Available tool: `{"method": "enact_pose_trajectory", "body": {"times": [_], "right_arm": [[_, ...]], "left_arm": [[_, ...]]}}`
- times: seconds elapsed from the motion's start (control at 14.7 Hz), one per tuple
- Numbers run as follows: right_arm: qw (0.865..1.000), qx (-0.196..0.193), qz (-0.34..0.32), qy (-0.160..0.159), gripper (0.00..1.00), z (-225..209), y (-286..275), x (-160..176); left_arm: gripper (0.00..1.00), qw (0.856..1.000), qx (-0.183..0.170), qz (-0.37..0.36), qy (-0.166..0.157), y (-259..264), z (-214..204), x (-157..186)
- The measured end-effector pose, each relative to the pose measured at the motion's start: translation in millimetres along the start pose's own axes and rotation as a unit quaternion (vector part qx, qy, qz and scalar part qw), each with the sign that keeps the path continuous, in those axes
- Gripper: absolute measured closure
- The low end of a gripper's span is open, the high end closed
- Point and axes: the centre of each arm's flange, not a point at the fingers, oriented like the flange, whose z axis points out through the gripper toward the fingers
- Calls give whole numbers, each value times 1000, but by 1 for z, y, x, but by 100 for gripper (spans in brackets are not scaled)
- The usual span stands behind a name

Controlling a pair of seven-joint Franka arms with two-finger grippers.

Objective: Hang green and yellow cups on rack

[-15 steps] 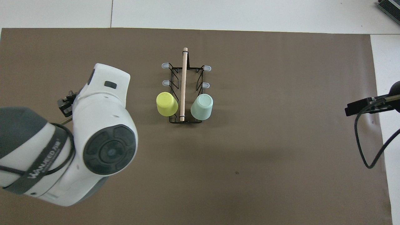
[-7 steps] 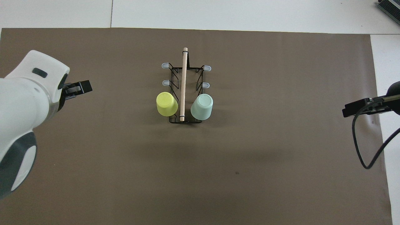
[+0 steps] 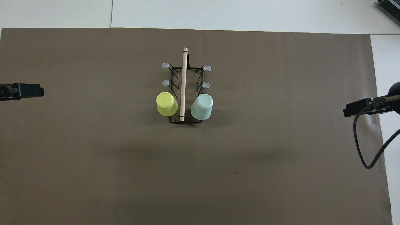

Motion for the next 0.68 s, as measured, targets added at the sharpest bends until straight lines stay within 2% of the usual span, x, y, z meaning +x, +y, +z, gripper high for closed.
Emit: {"method": "enact_pose_trajectory", "body": {"times": [0.2,0.68], "right_arm": [[1000,0,0,0,0,0,0,0],[1000,0,0,0,0,0,0,0]], "left_arm": [[0,1000,1,26,-13,-9,-14,8],[0,998,-1,54,-46,-2,-17,12]]}}
